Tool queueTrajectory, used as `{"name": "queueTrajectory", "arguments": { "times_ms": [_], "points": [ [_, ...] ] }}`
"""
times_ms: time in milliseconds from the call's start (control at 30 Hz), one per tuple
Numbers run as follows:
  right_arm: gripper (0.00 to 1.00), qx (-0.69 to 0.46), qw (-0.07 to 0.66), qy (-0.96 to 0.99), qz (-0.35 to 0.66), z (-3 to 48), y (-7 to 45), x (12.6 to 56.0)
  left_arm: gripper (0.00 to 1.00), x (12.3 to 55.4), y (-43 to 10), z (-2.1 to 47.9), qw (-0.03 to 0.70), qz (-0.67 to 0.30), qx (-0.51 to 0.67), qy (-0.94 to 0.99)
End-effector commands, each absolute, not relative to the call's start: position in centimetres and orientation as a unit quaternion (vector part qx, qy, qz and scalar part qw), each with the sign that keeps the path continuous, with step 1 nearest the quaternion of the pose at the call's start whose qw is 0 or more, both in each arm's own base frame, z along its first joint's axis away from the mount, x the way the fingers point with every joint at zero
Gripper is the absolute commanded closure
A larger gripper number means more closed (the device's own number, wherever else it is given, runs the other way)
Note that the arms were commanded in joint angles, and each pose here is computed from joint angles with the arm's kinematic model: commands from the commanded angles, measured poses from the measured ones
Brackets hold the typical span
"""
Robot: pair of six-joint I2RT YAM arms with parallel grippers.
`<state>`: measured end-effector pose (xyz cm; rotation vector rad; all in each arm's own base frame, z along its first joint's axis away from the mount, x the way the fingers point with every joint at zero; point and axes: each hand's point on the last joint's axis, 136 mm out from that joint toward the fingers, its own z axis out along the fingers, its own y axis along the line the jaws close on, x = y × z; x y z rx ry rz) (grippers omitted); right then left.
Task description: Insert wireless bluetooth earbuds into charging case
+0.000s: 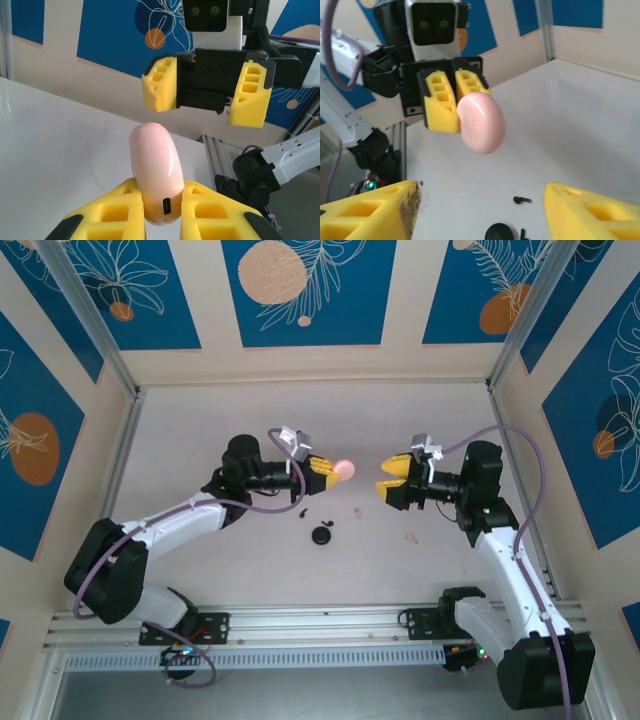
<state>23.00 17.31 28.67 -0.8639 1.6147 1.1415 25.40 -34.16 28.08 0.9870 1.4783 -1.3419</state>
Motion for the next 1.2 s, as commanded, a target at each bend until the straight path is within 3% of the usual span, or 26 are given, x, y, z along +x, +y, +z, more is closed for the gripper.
{"name": "queueTrajectory", "arguments": {
  "times_ms": [0,733,1167],
  "points": [
    [0.35,-0.413,0.465,0.611,0.49,30.1,17.6,21.3,0.83,24.5,-33.6,30.9,0.464,-0.54,0.424,0.559],
    [0.39,-0.469,0.464,0.572,0.488,30.8,18.0,21.7,0.83,23.1,-33.5,31.4,0.459,-0.55,0.463,0.522],
    [0.39,-0.507,0.418,0.555,0.51,31.2,21.2,21.2,0.83,22.5,-33.6,32.3,0.456,-0.571,0.467,0.498]
  ]
}}
